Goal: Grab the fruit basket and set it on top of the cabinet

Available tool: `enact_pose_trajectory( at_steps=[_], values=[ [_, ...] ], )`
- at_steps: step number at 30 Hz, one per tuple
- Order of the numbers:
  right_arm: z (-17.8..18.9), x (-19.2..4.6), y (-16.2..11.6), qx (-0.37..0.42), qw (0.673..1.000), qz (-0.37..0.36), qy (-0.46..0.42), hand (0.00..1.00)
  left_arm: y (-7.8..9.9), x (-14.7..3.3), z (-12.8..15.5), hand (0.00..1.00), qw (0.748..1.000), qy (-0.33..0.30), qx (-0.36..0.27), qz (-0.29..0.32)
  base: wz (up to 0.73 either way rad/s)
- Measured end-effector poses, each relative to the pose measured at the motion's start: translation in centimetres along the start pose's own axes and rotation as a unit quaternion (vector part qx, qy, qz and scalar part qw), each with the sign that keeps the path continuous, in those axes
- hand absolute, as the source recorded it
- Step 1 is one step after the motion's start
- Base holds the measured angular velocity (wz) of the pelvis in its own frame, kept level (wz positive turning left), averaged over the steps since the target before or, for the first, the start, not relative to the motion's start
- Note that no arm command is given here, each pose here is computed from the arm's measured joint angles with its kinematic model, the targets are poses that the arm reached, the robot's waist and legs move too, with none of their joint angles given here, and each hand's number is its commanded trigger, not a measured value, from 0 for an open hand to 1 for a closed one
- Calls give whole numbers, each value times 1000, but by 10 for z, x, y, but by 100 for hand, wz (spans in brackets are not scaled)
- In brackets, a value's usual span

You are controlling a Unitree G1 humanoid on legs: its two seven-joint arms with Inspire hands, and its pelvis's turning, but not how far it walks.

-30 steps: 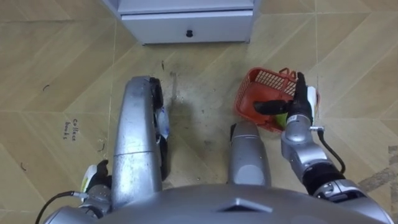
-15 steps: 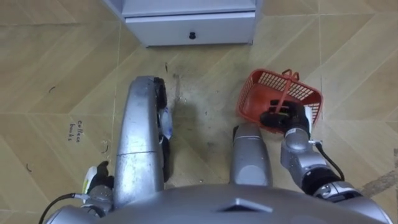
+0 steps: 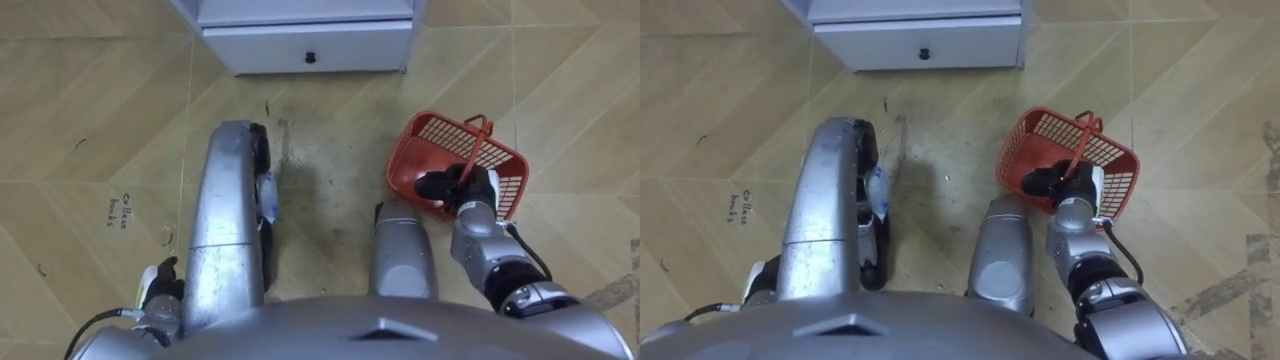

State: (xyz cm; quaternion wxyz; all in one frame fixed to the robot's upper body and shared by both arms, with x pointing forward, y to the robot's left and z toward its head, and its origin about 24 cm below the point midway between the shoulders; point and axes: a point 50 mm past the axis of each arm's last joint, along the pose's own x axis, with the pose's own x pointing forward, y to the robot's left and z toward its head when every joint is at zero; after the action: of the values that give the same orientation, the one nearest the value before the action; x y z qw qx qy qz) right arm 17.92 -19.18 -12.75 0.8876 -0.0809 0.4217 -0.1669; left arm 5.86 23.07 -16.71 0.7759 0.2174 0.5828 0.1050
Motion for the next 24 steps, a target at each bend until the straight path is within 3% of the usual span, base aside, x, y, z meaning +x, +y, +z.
enact_pose_trajectory(
  at_steps=[12, 20, 24],
  values=[
    [7, 0, 5, 6, 1000, 16, -8, 100, 3, 2, 11, 0, 1000, -18, -3, -6, 1],
    [37, 5, 13, 3, 998, 49, -43, 100, 5, 5, 36, 0, 998, -51, -15, -15, 0],
    [61, 9, 0, 8, 997, 32, -75, 100, 8, 7, 56, 0, 996, -78, -25, -23, 12]
  ],
)
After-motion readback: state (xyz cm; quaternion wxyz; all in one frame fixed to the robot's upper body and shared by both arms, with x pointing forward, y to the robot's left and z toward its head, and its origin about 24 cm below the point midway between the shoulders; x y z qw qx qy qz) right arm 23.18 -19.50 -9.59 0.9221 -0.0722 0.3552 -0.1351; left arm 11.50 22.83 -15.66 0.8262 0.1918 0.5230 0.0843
